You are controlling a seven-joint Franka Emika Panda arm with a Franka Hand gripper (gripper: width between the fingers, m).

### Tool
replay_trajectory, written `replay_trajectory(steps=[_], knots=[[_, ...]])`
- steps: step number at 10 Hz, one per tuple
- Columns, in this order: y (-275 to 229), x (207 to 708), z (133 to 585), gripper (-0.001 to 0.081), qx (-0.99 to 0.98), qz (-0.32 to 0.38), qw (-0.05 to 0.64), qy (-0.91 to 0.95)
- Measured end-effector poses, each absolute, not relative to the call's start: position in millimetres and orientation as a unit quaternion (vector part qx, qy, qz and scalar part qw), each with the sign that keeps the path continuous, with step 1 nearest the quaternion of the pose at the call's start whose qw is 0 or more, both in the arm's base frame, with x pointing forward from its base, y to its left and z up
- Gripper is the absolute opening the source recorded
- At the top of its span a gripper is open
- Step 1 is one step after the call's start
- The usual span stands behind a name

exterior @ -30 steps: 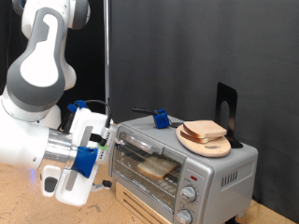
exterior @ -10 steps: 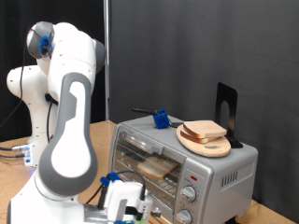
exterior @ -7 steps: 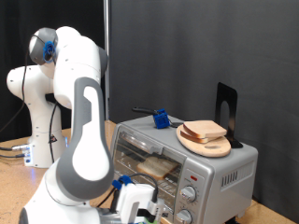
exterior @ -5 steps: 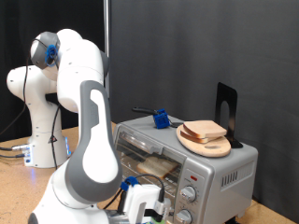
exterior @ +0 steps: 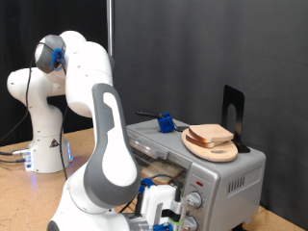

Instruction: Make a piece of toast with the oven

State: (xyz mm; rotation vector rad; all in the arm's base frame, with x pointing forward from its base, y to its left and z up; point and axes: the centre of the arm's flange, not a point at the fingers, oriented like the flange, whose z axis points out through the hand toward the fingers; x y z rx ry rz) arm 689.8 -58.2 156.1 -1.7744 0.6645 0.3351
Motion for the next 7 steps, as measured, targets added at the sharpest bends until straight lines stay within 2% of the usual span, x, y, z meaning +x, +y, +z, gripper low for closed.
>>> replay_trajectory(steps=[7], knots=[[-42,684,150,0.0803,-0.755,0.153,0.573,0.28]])
